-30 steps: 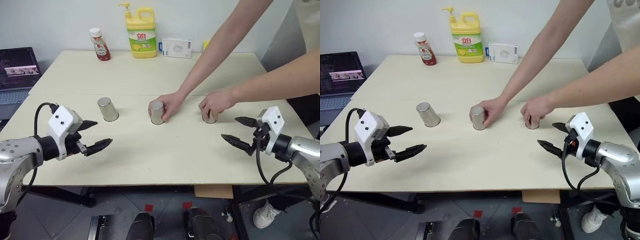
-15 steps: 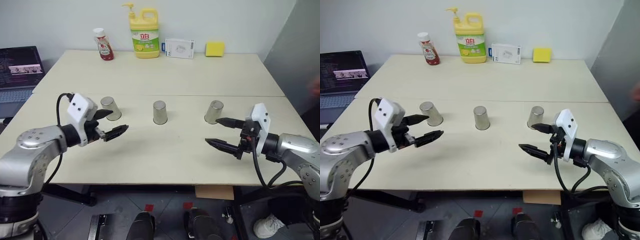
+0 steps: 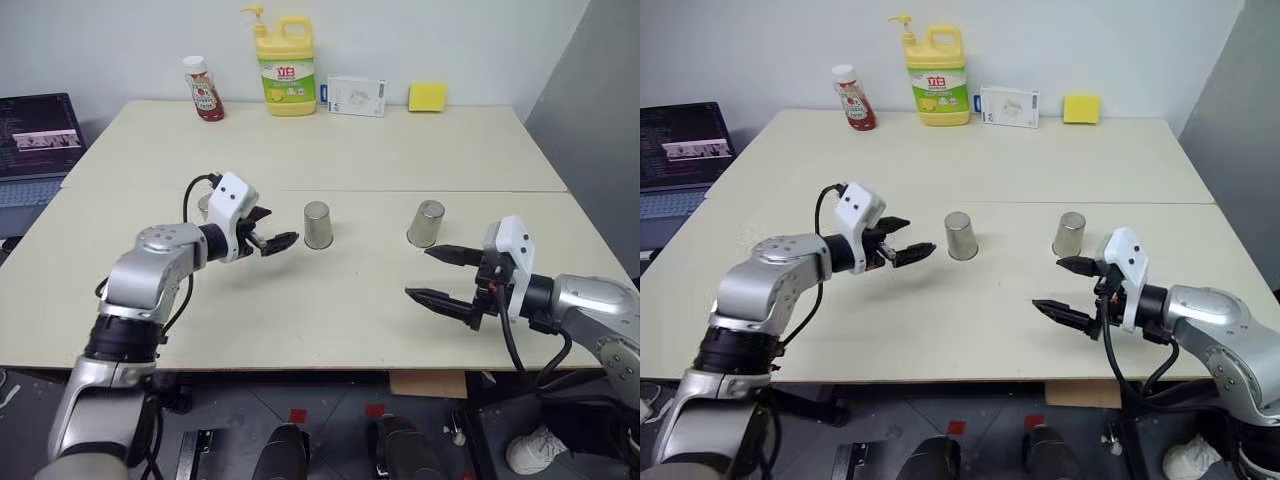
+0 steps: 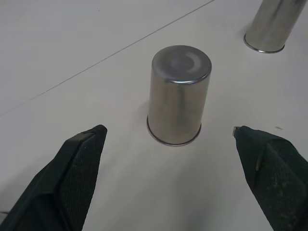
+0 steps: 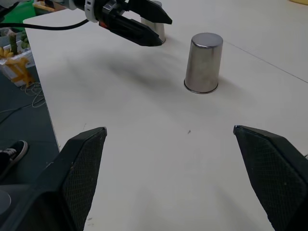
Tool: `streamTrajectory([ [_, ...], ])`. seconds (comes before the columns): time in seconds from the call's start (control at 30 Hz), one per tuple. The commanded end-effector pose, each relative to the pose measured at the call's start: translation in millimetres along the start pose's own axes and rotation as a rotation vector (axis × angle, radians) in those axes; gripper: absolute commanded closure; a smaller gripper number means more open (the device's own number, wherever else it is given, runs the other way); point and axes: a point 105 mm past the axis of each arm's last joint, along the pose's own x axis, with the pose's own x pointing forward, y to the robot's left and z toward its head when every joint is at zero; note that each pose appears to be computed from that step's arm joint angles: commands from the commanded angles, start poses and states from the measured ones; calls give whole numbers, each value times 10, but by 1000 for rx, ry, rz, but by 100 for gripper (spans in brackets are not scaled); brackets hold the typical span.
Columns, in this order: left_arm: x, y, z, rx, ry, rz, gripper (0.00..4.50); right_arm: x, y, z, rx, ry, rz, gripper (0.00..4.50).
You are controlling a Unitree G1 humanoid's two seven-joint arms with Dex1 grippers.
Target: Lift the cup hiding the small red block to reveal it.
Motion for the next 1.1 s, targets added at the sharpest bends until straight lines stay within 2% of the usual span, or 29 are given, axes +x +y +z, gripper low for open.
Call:
streamTrajectory([
  [0.03,137,-10,128,54,-28,-18,0,-20,50,117,-37,-32,3,1],
  [0.57,751,-75,279,50,-37,-28,0,44,48,188,-47,-33,15,1],
  [0.67,797,-71,277,36,-34,-24,49,45,50,189,-47,-33,14,0],
  [0.87,839,-118,249,30,-27,-51,176,46,37,198,-50,-36,4,0],
  [0.97,817,-105,327,21,-61,-50,183,47,33,197,-51,-36,1,0],
  [1.1,702,-61,617,-2,-183,-37,183,50,40,197,-52,-36,1,0],
])
